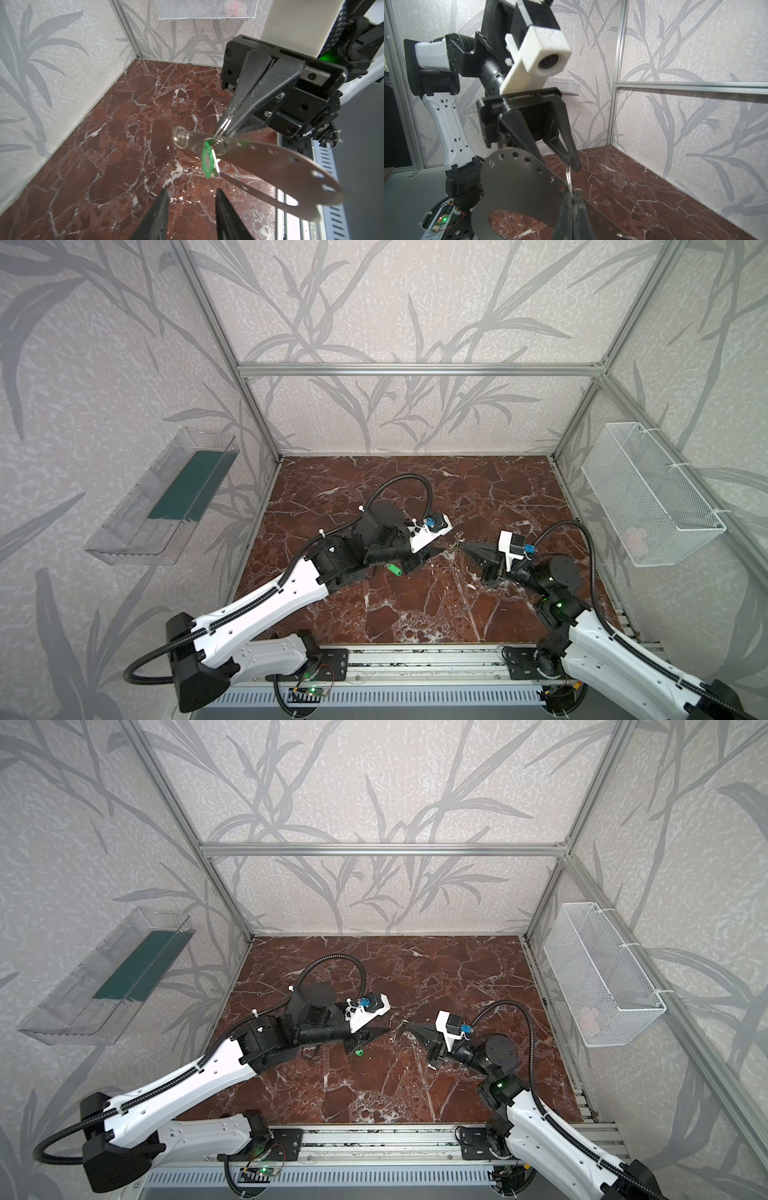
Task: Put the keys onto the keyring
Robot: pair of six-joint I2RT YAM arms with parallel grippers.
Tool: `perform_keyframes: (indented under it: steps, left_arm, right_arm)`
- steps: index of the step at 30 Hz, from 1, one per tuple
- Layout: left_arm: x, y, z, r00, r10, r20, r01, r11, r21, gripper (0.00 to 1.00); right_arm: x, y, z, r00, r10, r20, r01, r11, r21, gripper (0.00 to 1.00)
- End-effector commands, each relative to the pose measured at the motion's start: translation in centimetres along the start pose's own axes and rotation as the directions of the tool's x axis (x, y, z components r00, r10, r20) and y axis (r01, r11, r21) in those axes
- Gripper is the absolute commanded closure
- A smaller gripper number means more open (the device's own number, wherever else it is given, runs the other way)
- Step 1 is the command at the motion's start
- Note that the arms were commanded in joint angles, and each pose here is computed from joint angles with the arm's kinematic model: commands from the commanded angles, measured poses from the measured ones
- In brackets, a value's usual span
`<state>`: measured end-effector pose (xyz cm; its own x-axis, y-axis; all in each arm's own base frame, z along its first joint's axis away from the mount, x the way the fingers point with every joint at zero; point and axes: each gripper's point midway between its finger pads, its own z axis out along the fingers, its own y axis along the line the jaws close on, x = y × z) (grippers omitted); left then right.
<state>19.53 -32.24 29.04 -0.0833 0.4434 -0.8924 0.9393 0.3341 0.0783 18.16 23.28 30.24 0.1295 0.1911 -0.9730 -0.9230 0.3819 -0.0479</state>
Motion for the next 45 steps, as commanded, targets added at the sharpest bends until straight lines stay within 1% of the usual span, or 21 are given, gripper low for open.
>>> perform_keyframes:
  steps: [1,7,14,17,20,23,27,32,35,41,45]
  left_arm:
    - [-2.6,-1.1,0.0,0.990,-0.064,0.126,0.056,0.996,0.070,0.61]
    - [-2.8,-1.8,1.2,0.982,-0.094,0.164,0.078,0.992,0.097,0.62]
    - [-2.7,-2.5,2.6,0.981,-0.098,0.169,0.077,0.989,0.126,0.71]
    - [-2.9,-2.4,3.0,0.980,-0.089,0.176,0.070,0.991,0.114,0.75]
    - [-3.1,-1.9,2.9,0.981,-0.069,0.184,0.055,0.995,0.078,0.79]
    - [-3.5,-1.4,2.6,0.979,-0.050,0.200,0.042,0.998,0.044,0.84]
    - [-3.8,-1.3,2.3,0.979,-0.029,0.201,0.024,0.999,0.027,0.92]
    - [-3.3,-1.2,1.6,0.991,0.035,0.127,-0.036,0.999,0.006,0.97]
    - [-3.0,-0.9,1.2,0.993,0.095,0.066,-0.094,0.995,-0.019,0.98]
    - [-2.1,-1.3,1.4,0.975,0.211,-0.069,-0.212,0.977,-0.007,1.00]
    - [-1.8,-1.4,1.4,0.959,0.259,-0.113,-0.261,0.965,-0.009,1.00]
  right_arm:
    - [-3.0,0.4,0.2,0.995,-0.043,0.090,0.045,0.999,-0.020,1.00]
    - [-3.5,0.2,0.1,0.992,-0.038,0.123,0.039,0.999,-0.008,1.00]
    - [-4.1,-0.1,-0.2,0.984,-0.035,0.176,0.033,0.999,0.015,1.00]
    - [-4.0,-0.2,-0.1,0.982,-0.029,0.184,0.027,1.000,0.013,1.00]
    - [-4.0,-0.2,-0.1,0.980,-0.023,0.197,0.021,1.000,0.009,1.00]
    - [-3.7,-0.3,-0.1,0.981,-0.017,0.192,0.015,1.000,0.012,1.00]
    - [-3.7,-0.5,-0.4,0.978,-0.019,0.208,0.015,1.000,0.023,1.00]
    - [-3.6,-0.9,-0.9,0.976,-0.018,0.217,0.011,0.999,0.032,1.00]
    - [-3.2,-0.9,-1.0,0.980,-0.013,0.197,0.010,1.000,0.019,1.00]
    - [-3.4,-0.5,-1.2,0.978,-0.021,0.210,0.022,1.000,-0.004,1.00]
    - [-3.7,-0.3,-1.3,0.974,-0.022,0.225,0.026,1.000,-0.015,1.00]
